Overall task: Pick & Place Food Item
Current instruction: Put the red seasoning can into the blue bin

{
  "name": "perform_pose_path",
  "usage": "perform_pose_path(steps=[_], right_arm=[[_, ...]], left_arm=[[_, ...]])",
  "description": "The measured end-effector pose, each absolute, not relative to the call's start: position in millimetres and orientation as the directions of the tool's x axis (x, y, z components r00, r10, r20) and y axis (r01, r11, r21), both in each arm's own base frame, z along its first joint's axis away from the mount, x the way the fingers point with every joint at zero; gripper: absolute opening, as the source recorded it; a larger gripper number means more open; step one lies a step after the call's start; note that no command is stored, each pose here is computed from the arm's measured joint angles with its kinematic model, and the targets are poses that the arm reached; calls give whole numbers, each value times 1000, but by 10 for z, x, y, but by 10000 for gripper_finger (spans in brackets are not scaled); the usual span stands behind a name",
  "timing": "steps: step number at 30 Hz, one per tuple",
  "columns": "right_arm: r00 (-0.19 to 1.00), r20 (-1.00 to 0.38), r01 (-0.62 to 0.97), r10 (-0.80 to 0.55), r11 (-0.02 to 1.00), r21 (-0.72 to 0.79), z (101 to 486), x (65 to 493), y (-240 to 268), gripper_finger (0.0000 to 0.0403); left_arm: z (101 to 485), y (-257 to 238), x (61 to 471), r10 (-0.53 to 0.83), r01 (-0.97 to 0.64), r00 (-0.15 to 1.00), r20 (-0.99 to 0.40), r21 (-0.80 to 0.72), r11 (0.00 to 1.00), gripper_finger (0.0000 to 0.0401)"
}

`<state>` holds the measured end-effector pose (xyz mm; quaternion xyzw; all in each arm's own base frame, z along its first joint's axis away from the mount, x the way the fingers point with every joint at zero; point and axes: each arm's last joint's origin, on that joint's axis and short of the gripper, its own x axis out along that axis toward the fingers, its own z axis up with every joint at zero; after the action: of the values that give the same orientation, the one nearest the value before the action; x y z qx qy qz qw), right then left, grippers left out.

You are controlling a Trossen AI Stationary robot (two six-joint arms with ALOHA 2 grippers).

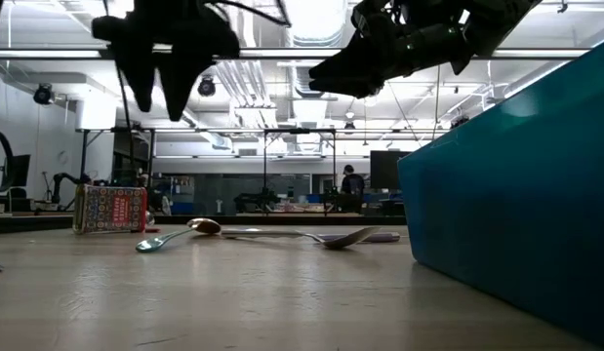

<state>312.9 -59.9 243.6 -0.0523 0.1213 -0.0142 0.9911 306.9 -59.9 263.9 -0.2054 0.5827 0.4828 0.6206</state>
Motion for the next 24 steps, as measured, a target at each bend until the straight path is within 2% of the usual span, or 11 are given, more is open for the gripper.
perform_pose_path(steps=[10, 16, 24], right_arm=[[970, -239, 16, -41, 994, -107, 2436, 3129, -600, 315], [970, -239, 15, -41, 994, -107, 2436, 3129, -599, 315], [970, -239, 15, -41, 994, -107, 2436, 3129, -599, 315]], left_arm=[[2624, -149, 2418, 312, -918, -38, -949, 157, 364, 273], [2405, 239, 2128, 177, -925, -94, -980, 152, 348, 273], [2155, 609, 1989, 143, -900, -118, -983, 167, 403, 273]])
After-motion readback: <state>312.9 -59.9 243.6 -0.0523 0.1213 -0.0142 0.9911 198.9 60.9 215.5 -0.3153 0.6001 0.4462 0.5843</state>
